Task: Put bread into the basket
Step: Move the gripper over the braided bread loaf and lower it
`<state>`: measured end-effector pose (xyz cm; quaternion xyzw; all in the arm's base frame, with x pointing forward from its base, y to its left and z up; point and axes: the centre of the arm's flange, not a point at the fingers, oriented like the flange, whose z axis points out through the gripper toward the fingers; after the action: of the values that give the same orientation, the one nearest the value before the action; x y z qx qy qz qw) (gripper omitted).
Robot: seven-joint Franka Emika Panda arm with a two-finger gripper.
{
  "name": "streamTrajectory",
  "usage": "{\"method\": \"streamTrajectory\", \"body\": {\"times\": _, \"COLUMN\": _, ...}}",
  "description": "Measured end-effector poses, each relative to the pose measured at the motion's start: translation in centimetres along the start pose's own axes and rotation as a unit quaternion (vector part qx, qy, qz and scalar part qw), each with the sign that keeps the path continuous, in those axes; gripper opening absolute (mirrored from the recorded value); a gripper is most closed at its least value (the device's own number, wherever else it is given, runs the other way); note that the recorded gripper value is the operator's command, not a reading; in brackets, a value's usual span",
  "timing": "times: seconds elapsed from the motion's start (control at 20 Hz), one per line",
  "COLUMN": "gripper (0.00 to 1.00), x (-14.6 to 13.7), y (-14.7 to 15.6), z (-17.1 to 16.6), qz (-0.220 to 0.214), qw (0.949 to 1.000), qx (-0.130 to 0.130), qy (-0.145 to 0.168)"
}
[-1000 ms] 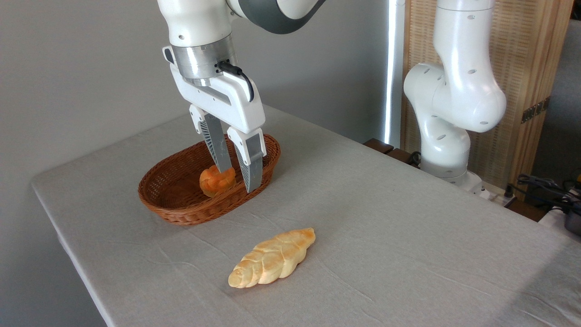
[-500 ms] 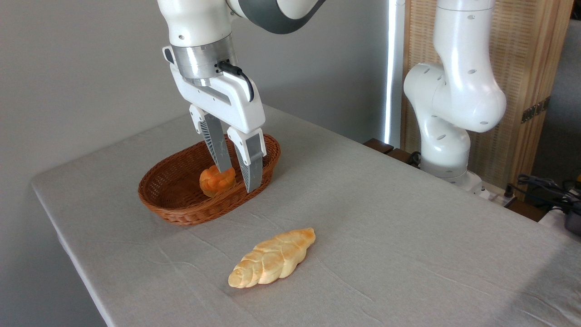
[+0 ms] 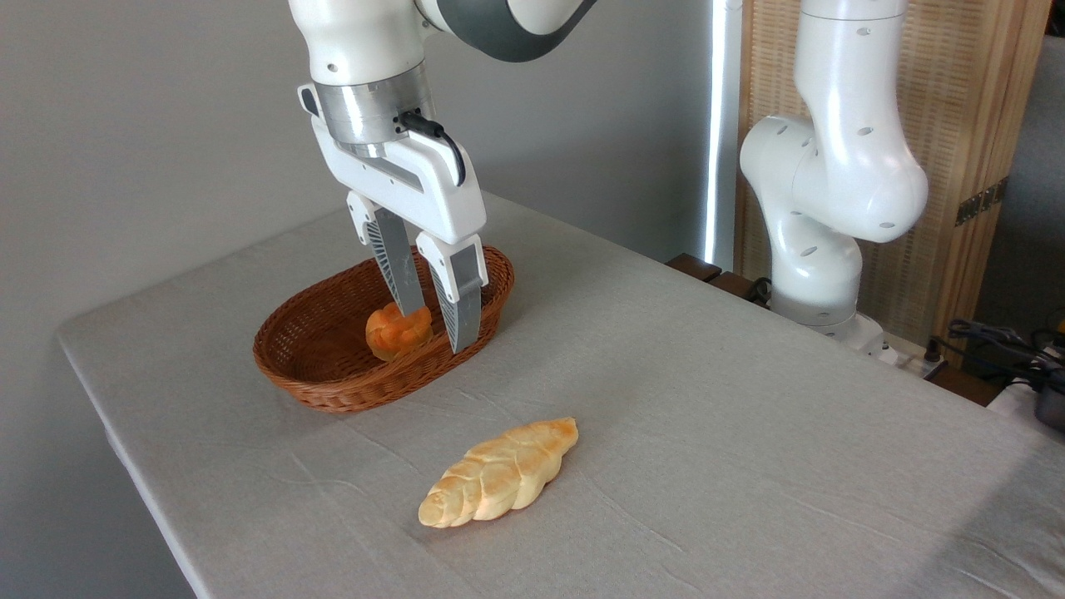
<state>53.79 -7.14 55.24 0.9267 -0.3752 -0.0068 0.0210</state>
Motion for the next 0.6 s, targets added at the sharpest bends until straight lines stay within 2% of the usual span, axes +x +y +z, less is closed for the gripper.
{"method": "streamTrajectory", "body": {"times": 0.4, "gripper": 1.0, "x": -0.7, "y": -0.6, "z": -0.1, "qz": 0.001, "qw": 1.0, "qx": -0.001, "qy": 0.001}}
{"method": "streamTrajectory", "body": {"times": 0.6, "gripper": 1.0, "x": -3.5, "y": -2.8, "z": 3.2, "qz": -0.005, "qw": 1.0, "qx": -0.002, "qy": 0.005}}
